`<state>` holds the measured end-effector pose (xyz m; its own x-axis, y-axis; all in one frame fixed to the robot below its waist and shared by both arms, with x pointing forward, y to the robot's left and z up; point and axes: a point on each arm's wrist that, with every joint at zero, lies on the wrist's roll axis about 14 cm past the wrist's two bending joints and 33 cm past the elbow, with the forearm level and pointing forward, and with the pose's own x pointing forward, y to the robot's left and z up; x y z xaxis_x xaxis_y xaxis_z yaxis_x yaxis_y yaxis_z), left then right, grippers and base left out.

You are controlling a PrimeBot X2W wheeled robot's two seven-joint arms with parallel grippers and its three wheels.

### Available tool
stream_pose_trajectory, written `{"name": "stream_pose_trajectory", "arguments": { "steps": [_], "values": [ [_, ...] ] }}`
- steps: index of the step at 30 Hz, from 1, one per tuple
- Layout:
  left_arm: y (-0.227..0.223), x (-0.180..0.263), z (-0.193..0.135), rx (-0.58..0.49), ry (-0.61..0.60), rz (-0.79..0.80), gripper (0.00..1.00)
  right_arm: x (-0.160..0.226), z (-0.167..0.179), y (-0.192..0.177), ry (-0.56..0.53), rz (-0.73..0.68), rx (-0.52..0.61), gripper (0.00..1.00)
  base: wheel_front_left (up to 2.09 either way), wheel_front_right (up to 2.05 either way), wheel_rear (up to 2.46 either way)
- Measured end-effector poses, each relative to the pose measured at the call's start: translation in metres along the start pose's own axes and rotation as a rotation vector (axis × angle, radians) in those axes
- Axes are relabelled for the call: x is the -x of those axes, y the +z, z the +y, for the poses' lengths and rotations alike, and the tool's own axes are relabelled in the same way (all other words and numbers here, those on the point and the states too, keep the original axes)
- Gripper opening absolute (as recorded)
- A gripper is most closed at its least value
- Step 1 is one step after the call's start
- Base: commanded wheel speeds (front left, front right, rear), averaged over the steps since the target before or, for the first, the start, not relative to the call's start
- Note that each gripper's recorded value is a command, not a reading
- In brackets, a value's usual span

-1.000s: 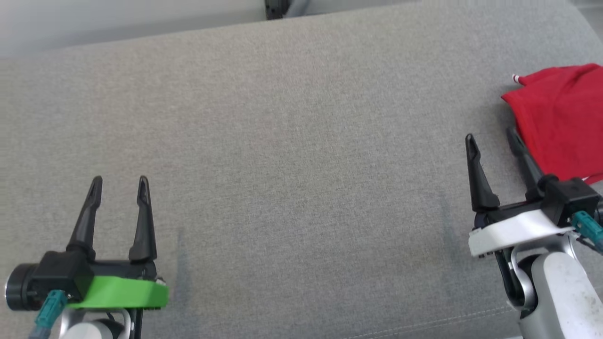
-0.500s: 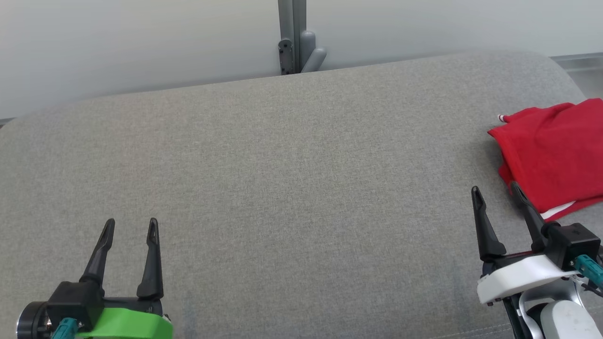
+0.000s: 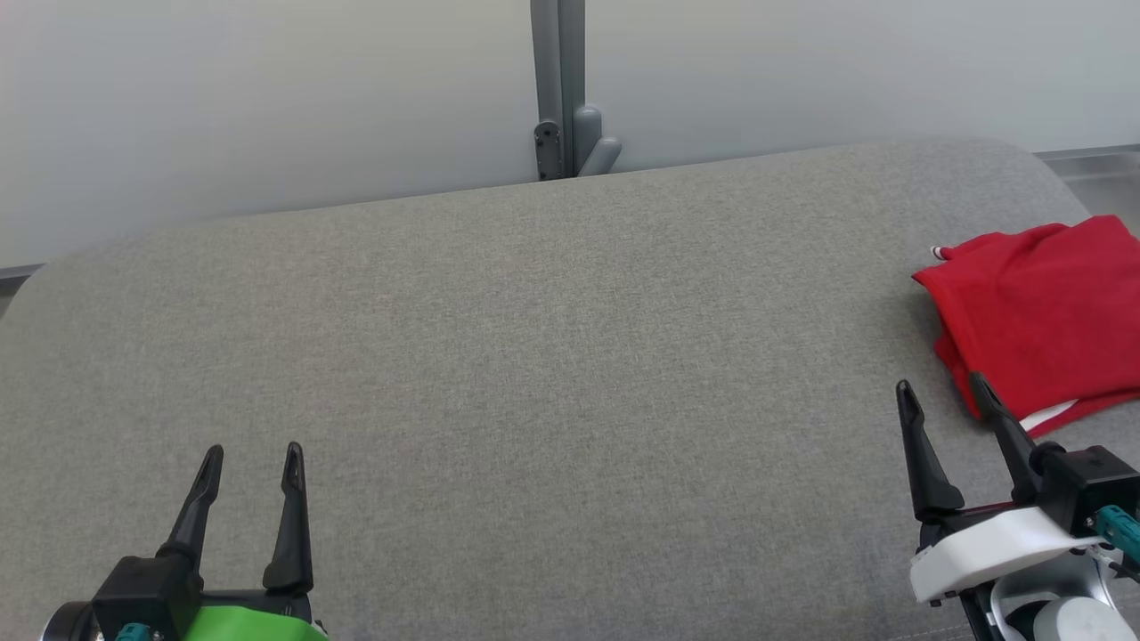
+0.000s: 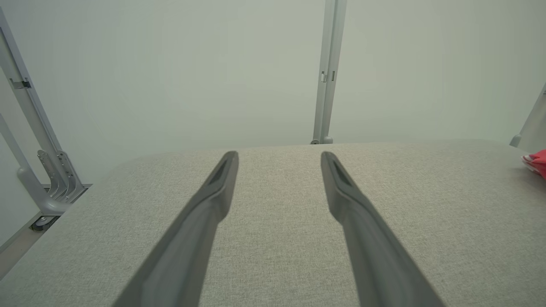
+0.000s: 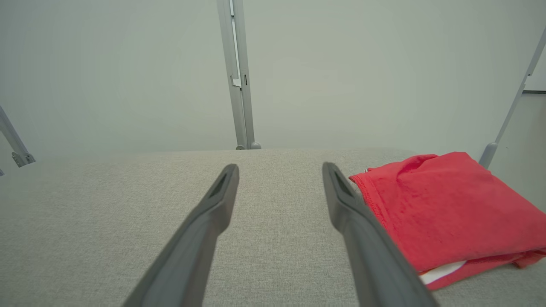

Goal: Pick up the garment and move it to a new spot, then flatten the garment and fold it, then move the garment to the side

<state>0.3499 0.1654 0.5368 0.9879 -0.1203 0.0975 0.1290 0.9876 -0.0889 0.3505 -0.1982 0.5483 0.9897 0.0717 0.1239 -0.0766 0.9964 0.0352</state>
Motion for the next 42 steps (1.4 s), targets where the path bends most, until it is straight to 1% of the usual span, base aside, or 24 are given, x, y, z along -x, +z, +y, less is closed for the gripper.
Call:
{"name": "stream_pose_trajectory", "arguments": {
  "steps": [27, 28, 33, 42],
  "values": [
    [-0.005, 0.000, 0.002, 0.009, 0.006, 0.024, 1.00, 0.001, 0.003, -0.004, 0.005, 0.004, -0.017, 1.00, 0.00, 0.00, 0.00],
    [-0.006, 0.000, 0.002, 0.009, 0.007, 0.027, 0.00, 0.001, 0.003, -0.005, 0.005, 0.007, -0.017, 0.00, 0.00, 0.00, 0.00],
    [-0.022, 0.004, -0.001, 0.047, 0.017, 0.074, 0.00, 0.008, 0.006, -0.024, 0.000, 0.066, -0.050, 0.00, 0.00, 0.00, 0.00],
    [-0.028, 0.006, 0.010, 0.212, 0.063, 0.109, 0.00, 0.008, 0.009, -0.030, -0.016, 0.076, -0.234, 0.00, 0.00, 0.00, 0.00]
  ]
}}
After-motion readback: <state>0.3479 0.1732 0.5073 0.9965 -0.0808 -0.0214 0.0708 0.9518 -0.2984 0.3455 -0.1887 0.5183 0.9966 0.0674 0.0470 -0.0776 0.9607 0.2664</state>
